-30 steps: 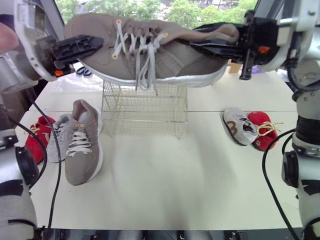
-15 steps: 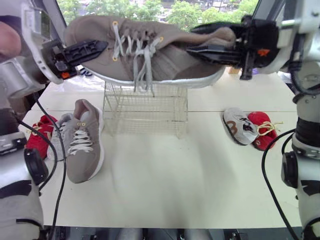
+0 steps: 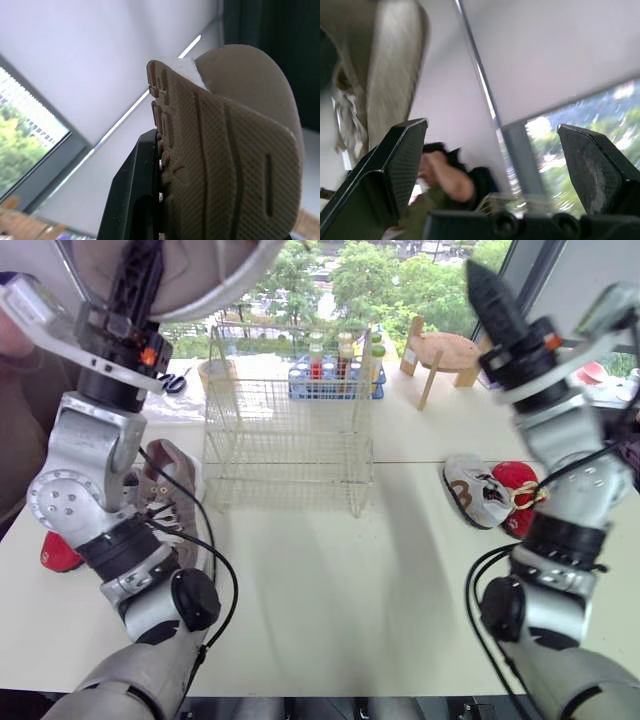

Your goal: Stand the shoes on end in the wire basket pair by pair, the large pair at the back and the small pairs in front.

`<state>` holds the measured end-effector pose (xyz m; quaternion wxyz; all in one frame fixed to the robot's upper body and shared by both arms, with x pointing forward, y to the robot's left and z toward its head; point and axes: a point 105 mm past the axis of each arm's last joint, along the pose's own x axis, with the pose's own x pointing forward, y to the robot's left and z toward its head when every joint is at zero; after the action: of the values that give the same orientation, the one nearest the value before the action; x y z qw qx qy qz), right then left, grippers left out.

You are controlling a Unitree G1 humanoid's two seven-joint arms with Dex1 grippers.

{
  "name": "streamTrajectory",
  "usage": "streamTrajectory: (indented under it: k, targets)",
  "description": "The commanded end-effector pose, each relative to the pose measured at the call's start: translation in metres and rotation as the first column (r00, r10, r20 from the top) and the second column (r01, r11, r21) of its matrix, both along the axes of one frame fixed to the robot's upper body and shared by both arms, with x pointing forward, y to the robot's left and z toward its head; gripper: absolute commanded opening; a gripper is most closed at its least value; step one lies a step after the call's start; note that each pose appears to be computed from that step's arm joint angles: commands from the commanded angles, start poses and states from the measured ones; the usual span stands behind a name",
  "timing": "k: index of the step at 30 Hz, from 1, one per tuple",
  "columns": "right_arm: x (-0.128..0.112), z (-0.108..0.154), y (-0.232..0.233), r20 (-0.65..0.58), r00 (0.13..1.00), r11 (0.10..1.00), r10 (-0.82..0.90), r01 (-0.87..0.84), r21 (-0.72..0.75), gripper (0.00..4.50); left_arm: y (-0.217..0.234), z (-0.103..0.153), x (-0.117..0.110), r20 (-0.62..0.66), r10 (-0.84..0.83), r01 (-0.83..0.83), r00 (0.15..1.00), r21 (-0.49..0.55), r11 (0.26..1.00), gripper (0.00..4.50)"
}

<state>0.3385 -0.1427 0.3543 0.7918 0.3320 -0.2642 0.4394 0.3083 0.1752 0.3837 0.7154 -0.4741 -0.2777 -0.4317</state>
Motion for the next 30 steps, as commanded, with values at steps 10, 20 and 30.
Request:
streamTrajectory:
  k: [10,20,30]
  targets:
    - [-0.041,0.042,0.084,0.163,0.956,0.967,0.243,-0.252,0.04,4.47,-0.05,-0.014,0.002,-0.03,-0.146,0.146,0.989,0.007,0.989,0.62]
    - [-0.045,0.048,0.086,0.188,0.95,0.964,0.248,-0.262,0.052,4.47,-0.066,-0.054,0.007,-0.115,-0.129,0.144,0.985,0.131,0.981,0.62]
    - [-0.038,0.045,0.082,0.18,0.963,0.977,0.201,-0.211,0.037,1.66,-0.063,-0.061,0.008,-0.102,-0.046,0.064,0.994,0.18,0.982,0.62]
